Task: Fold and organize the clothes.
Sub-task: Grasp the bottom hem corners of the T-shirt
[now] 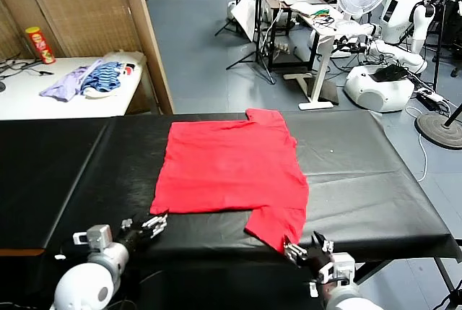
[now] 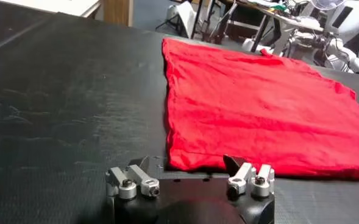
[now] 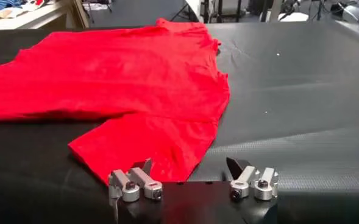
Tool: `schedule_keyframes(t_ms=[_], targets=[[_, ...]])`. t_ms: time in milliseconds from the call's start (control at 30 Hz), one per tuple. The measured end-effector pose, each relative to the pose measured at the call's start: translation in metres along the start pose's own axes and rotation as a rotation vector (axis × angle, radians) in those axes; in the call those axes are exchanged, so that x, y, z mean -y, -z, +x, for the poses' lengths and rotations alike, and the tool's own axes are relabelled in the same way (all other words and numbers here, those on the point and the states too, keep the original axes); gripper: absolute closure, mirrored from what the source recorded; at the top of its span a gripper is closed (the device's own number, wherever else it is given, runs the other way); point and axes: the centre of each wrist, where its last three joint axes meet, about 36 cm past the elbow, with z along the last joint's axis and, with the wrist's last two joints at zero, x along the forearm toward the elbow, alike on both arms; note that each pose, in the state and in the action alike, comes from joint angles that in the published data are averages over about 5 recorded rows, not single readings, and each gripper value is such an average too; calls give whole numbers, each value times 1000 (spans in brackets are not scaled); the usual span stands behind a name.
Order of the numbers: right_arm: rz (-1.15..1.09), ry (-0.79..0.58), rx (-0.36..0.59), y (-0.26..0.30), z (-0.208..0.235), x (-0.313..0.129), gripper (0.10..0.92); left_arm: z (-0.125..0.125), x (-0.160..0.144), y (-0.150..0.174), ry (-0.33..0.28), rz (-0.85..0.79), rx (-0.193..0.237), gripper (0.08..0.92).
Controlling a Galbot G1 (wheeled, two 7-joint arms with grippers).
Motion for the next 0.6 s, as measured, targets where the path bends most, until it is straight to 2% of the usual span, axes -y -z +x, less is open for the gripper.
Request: schedule_keyframes(t_ms=[100,167,233,333,433,600], targets=[[-1,0,-4,-2,-1,-1,421,-1,0,-1,0,1,2,201],[-2,2,-10,-4,-3,-2,530,-2,0,-3,-2,4,3,209],[-4,4,-16,-7,-4,-3,646,-3,-1,-4,-3,7,1,253],[-5,5,-20,-9,-5,-4,801,-4,0,-5,-5,8,-3,396],[-5,0,-19,-9,-2,-3,889,-5,0,-7,-8,10,-8,562],[4,-32,-13,-5,9,2,900,-4,2,-10,-17,15,-16,824]])
